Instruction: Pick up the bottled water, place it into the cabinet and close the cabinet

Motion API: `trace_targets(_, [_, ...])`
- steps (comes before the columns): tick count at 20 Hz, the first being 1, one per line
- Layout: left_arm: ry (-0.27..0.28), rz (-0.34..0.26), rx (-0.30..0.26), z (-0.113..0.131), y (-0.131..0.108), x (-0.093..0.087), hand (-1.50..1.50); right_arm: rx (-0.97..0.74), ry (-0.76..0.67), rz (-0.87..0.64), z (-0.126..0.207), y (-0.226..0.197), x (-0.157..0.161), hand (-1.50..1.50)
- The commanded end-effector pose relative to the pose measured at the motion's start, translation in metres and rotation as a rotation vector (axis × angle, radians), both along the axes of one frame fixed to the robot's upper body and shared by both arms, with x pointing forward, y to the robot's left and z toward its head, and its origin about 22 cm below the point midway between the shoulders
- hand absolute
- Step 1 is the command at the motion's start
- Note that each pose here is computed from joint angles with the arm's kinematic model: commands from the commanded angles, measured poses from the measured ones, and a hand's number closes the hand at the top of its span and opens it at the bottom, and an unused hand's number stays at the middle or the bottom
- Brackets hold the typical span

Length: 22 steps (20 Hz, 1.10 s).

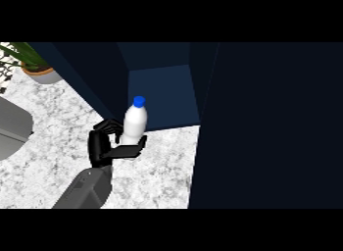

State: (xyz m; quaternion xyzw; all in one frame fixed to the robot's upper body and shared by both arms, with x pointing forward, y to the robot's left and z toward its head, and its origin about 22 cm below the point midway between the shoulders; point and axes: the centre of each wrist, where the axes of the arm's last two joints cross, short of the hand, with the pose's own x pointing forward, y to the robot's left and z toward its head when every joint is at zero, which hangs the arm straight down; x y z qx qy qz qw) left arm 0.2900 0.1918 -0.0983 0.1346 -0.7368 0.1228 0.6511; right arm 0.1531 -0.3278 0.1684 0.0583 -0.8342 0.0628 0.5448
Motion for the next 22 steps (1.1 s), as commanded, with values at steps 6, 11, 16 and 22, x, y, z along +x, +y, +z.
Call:
trace_targets(6, [-0.045, -0.114, -0.069, 0.066, -0.061, 0.065, 1.50, 0.013, -0.011, 0.009, 0.001, -0.012, 0.004, -1.50])
trace_targets(11, [-0.073, -0.100, -0.126, 0.069, -0.056, 0.067, 1.50, 0.014, -0.011, 0.029, 0.002, -0.010, 0.004, -1.50])
trace_targets(16, [-0.060, -0.075, -0.117, 0.065, -0.051, 0.065, 1.50, 0.007, -0.022, 0.040, 0.006, -0.013, 0.009, -1.50])
trace_targets(22, [-0.077, -0.043, -0.085, 0.070, -0.038, 0.069, -1.50, 0.029, -0.021, 0.046, 0.000, -0.015, 0.013, -1.50])
